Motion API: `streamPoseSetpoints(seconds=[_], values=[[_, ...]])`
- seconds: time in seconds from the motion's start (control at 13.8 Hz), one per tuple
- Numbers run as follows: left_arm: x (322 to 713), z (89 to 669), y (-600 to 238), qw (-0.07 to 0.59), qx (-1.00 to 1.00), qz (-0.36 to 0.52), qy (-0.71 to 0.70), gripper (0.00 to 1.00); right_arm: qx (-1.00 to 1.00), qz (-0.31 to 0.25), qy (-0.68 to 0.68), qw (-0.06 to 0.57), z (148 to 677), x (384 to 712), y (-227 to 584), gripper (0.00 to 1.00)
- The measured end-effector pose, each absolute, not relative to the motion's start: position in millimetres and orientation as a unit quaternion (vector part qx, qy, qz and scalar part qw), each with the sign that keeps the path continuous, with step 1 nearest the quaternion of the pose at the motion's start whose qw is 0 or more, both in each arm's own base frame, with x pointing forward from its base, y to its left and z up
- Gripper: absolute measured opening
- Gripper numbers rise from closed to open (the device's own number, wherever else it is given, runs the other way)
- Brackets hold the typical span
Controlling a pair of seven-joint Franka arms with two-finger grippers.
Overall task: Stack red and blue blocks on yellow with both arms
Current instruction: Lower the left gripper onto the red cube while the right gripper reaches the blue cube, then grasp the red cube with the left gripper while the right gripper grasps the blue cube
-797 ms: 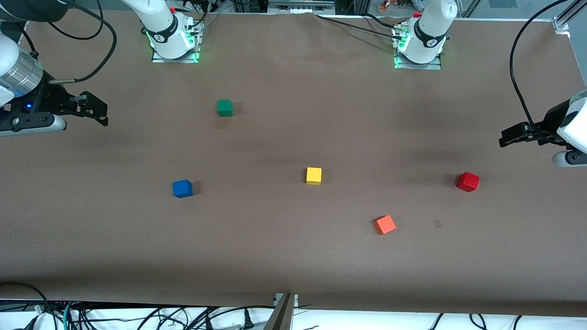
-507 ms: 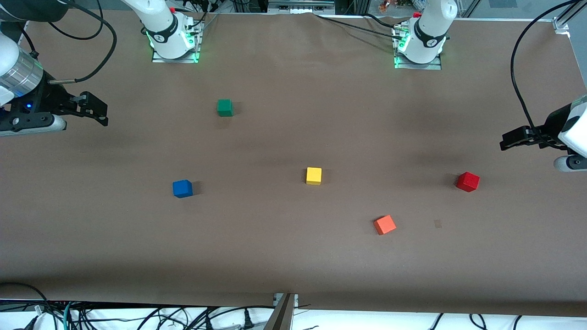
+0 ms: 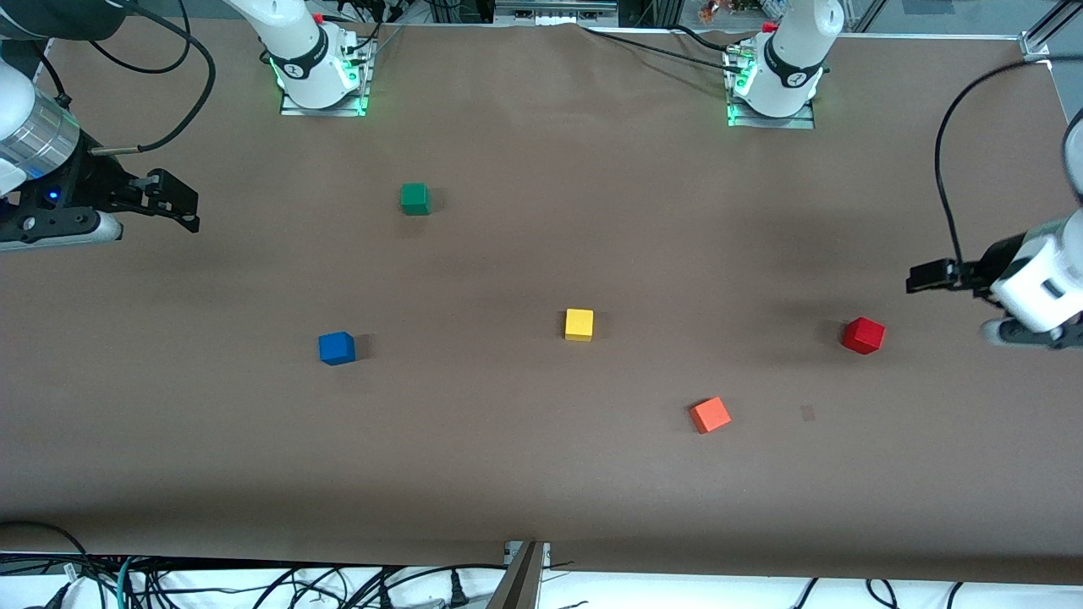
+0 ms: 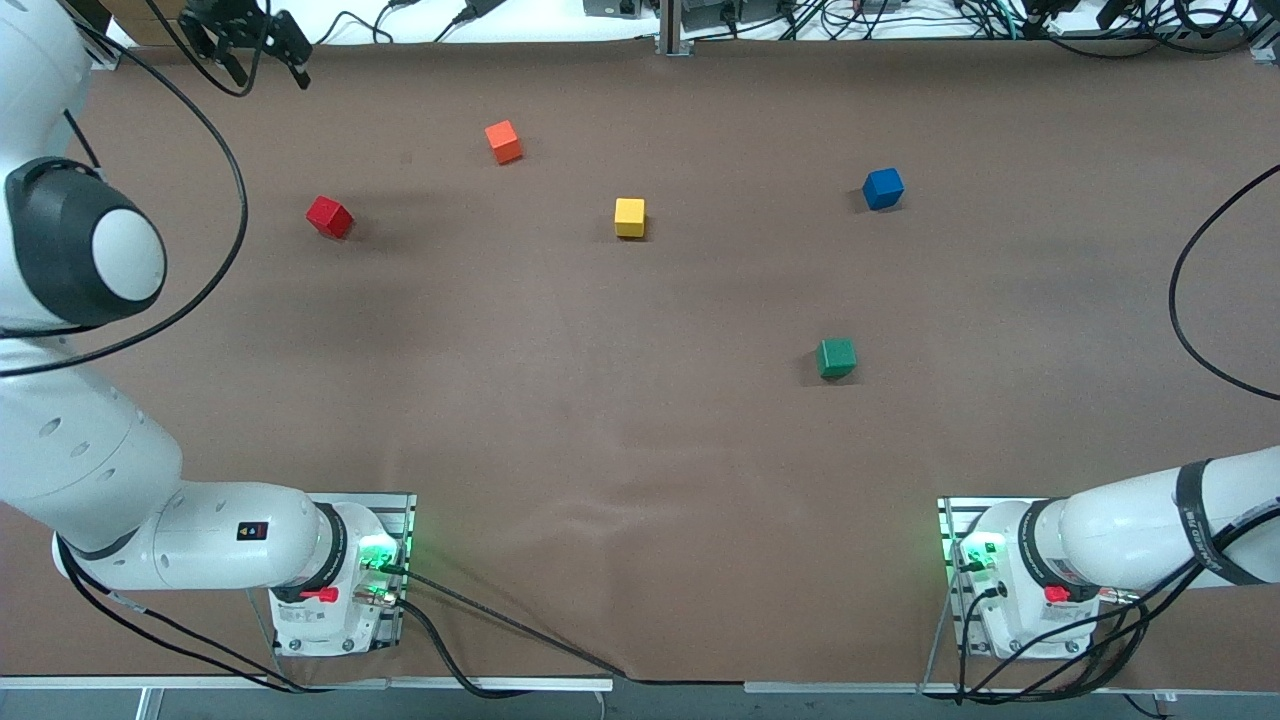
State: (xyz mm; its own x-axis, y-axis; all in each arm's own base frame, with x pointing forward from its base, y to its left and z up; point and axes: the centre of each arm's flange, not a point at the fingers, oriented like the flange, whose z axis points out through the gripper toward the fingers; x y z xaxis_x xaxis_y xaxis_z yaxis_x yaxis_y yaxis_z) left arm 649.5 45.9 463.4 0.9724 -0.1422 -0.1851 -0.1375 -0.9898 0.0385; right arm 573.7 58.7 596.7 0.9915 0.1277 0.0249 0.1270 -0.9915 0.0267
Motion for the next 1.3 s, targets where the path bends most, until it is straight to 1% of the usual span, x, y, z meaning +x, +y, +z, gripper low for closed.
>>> streamPoseSetpoints(seconds=[0.22, 0.43, 0.72, 0.87, 1.01, 1.16, 1.23, 1.3], values=[[666.1, 378.0, 69.6, 0.022, 0.984, -0.101, -0.148, 1.00, 0.998, -0.004, 0.064, 0.013, 593.9, 570.2, 58.3, 1.00], [659.6, 298.8, 83.9, 0.022, 0.976, -0.084, -0.201, 1.00, 0.998, -0.011, 0.065, 0.014, 591.2, 569.4, 59.4, 1.00], [630.9, 241.2, 96.8, 0.019, 0.969, -0.065, -0.236, 1.00, 0.997, -0.024, 0.072, 0.014, 580.0, 572.8, 64.6, 1.00], [610.5, 215.7, 104.3, 0.013, 0.970, -0.050, -0.238, 1.00, 0.995, -0.051, 0.090, 0.014, 565.7, 572.6, 72.4, 1.00], [591.4, 195.3, 106.3, 0.011, 0.970, -0.046, -0.238, 1.00, 0.990, -0.082, 0.111, 0.014, 538.8, 578.3, 83.3, 1.00], [581.5, 186.2, 104.8, 0.012, 0.970, -0.047, -0.239, 1.00, 0.987, -0.105, 0.121, 0.014, 502.3, 590.5, 93.1, 1.00], [580.2, 186.4, 104.0, 0.012, 0.970, -0.047, -0.239, 0.93, 0.986, -0.113, 0.124, 0.014, 477.6, 600.1, 97.3, 1.00], [580.9, 189.8, 103.4, 0.011, 0.970, -0.044, -0.239, 0.81, 0.985, -0.116, 0.126, 0.013, 449.9, 610.8, 100.5, 1.00]])
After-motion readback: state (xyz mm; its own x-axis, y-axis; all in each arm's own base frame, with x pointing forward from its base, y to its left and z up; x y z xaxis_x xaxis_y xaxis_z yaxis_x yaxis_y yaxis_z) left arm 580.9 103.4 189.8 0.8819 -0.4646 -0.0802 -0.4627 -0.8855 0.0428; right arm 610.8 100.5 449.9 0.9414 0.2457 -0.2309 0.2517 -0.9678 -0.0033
